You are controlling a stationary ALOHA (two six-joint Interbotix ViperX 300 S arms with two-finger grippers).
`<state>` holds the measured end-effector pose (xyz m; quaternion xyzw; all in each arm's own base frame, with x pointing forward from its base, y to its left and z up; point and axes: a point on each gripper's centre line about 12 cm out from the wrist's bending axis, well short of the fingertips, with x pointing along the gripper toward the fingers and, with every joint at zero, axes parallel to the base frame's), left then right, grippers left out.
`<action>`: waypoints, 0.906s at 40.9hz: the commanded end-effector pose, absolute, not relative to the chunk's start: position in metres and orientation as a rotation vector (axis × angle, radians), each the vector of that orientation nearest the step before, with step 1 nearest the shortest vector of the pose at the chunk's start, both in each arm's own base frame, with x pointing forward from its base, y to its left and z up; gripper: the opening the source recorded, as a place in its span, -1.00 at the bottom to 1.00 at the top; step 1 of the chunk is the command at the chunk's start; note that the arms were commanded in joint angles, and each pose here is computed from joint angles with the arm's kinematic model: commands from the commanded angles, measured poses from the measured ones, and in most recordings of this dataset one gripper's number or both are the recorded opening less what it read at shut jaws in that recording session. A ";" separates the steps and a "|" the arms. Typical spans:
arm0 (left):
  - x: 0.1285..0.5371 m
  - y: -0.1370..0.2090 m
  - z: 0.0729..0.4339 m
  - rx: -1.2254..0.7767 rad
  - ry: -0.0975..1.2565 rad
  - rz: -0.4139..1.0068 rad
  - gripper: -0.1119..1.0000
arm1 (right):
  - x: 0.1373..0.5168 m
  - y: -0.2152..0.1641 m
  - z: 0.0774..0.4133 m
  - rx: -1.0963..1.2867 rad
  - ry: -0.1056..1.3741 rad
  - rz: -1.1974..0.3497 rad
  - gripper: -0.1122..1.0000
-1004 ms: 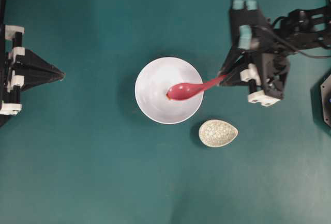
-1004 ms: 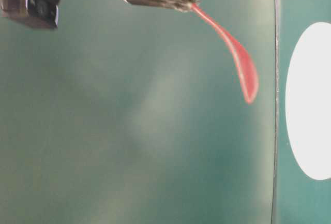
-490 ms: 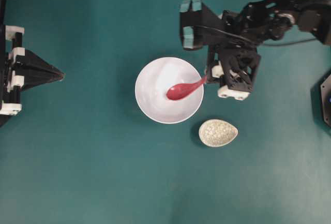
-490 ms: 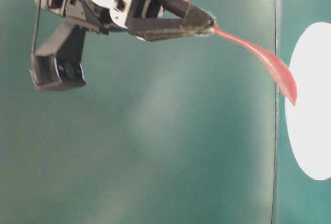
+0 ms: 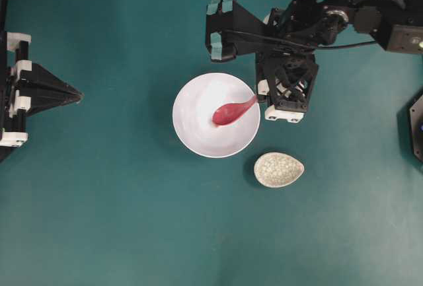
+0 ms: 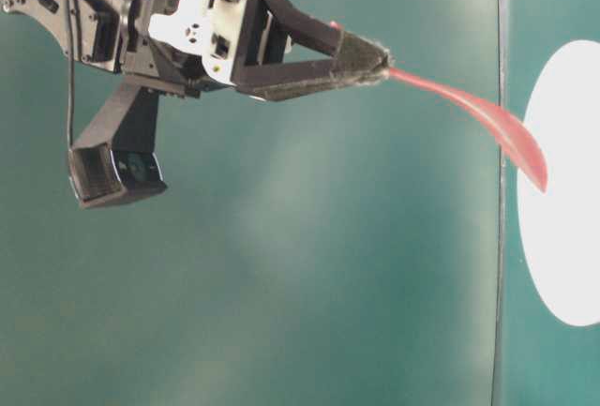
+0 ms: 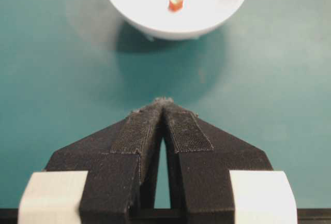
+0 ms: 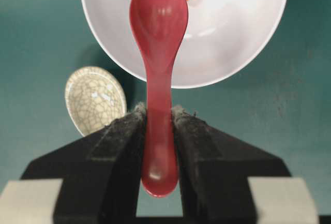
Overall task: Grip the spoon and scoop the red block from the bowl with right arm.
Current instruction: 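Lower the spoon bowl into the white bowl beside the cube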
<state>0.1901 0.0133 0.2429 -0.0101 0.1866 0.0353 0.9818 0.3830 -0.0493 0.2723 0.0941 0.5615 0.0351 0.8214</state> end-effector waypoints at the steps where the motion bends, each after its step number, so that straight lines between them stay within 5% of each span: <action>1: 0.193 0.014 0.254 -0.017 0.346 0.074 -0.80 | 0.384 -0.051 0.285 0.195 1.177 0.059 -0.35; 37: 0.193 0.014 0.253 -0.015 0.348 0.073 -0.80 | 0.398 -0.046 0.242 0.176 1.292 0.073 -0.34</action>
